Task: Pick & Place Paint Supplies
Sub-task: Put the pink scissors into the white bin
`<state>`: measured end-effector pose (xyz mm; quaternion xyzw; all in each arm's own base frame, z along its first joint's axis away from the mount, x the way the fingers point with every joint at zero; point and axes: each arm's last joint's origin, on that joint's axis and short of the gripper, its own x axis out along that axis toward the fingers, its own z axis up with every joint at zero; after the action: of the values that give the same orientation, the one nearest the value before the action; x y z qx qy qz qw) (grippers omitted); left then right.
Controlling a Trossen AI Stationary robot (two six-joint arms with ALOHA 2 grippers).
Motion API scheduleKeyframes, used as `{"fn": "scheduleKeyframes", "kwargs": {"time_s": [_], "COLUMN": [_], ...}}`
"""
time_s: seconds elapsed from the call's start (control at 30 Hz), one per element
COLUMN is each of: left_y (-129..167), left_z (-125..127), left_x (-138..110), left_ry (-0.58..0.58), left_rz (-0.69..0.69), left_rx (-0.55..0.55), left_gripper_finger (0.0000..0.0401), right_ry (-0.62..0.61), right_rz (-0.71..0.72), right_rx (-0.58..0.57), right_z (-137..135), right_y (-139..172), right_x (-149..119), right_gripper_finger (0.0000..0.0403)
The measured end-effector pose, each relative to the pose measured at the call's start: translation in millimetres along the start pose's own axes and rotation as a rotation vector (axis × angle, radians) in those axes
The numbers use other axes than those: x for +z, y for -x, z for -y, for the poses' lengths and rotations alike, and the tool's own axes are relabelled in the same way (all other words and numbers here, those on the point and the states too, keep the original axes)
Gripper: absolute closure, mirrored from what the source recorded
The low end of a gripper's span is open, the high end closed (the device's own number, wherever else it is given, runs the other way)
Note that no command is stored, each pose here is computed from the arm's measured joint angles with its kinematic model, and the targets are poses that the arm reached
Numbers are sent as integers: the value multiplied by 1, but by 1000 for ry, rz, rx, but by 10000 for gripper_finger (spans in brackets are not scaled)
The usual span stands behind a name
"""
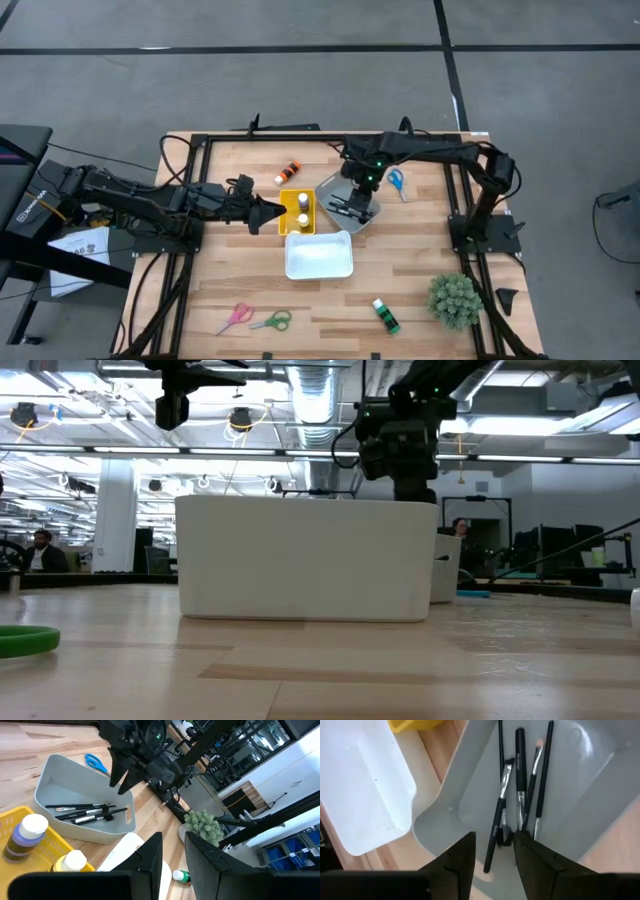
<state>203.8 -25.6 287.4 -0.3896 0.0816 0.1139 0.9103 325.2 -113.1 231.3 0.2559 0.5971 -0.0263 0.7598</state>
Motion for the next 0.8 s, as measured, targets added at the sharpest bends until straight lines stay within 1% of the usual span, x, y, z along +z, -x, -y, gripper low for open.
{"fn": "scheduleKeyframes", "kwargs": {"time_s": [0.1, 0.4, 0.57, 0.67, 0.8], "left_y": [0, 0, 1, 1, 2], "left_z": [0, 0, 1, 2, 4], "left_x": [0, 0, -2, -3, -5], "left_ry": [-8, -19, -21, -23, -27], "left_rz": [0, 0, -7, -13, -25], "left_rx": [0, 0, -7, -13, -20], "left_gripper_finger": [325, 325, 325, 325, 325], "right_ry": [-15, 4, 9, 23, 25], "right_rz": [-8, -11, -22, 15, 112], "right_rx": [-19, -9, -1, 6, -29], "right_z": [-4, -22, -39, -54, -73], "right_y": [-2, -8, -9, 0, 17], "right_x": [-1, -2, -7, -12, -19], "right_gripper_finger": [274, 274, 274, 274, 274]}}
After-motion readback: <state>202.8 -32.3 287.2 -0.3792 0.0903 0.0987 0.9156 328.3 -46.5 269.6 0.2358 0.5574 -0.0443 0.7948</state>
